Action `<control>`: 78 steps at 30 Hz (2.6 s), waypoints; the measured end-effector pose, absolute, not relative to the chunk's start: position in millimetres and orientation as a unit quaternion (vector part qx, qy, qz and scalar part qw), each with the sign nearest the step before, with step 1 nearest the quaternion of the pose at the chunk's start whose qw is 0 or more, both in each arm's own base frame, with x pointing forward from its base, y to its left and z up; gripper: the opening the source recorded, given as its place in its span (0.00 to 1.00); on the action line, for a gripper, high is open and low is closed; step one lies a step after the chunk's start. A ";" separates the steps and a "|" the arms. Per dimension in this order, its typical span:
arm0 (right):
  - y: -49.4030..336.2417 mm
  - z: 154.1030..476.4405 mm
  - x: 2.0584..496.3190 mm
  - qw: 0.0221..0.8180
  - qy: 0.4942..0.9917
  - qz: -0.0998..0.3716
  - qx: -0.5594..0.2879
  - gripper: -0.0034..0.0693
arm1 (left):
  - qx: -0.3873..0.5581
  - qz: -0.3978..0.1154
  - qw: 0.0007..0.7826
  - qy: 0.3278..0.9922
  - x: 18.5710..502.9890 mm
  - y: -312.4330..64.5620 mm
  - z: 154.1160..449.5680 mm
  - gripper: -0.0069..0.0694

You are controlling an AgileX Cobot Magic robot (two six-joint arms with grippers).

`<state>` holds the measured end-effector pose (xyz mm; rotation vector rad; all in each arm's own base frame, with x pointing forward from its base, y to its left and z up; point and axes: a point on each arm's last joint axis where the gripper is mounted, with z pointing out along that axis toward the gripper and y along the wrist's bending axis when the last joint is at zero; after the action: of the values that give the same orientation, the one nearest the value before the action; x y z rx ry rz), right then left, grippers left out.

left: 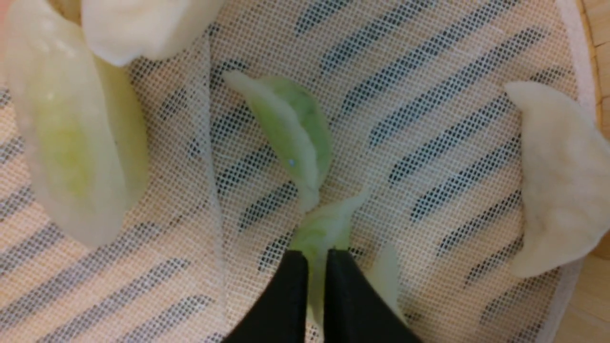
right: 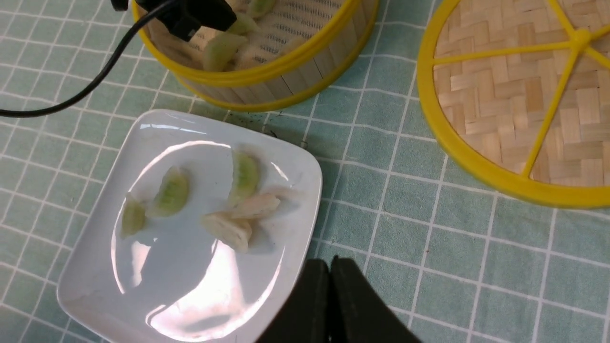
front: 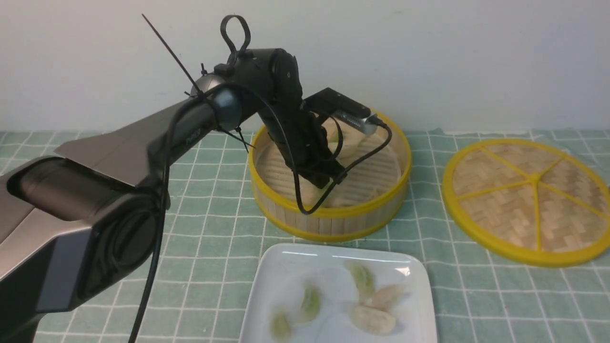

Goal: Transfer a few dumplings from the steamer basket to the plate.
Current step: Use the left arm to grab a dumpling from the steamer, then use the left arm to put the dumpling into the plate, then use the right arm to grab a dumpling from inside the steamer

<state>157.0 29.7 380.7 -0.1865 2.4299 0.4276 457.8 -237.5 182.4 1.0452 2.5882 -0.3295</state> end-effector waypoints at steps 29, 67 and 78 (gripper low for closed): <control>29.6 381.3 157.5 0.331 0.927 0.163 -0.071 0.03 | 0.337 -0.131 0.181 0.914 369.0 -201.2 325.0 0.09; 136.5 364.9 288.9 0.209 0.950 0.145 -0.183 0.04 | 0.195 -0.138 0.177 0.955 275.5 -99.3 328.4 0.08; 228.6 303.7 377.2 0.177 0.953 0.128 -0.211 0.40 | 0.156 -0.130 0.195 0.959 216.1 -67.7 309.0 0.08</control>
<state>377.2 228.6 303.7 -0.5977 2.6966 0.3627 216.1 -67.7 309.0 0.4374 2.6893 -0.3655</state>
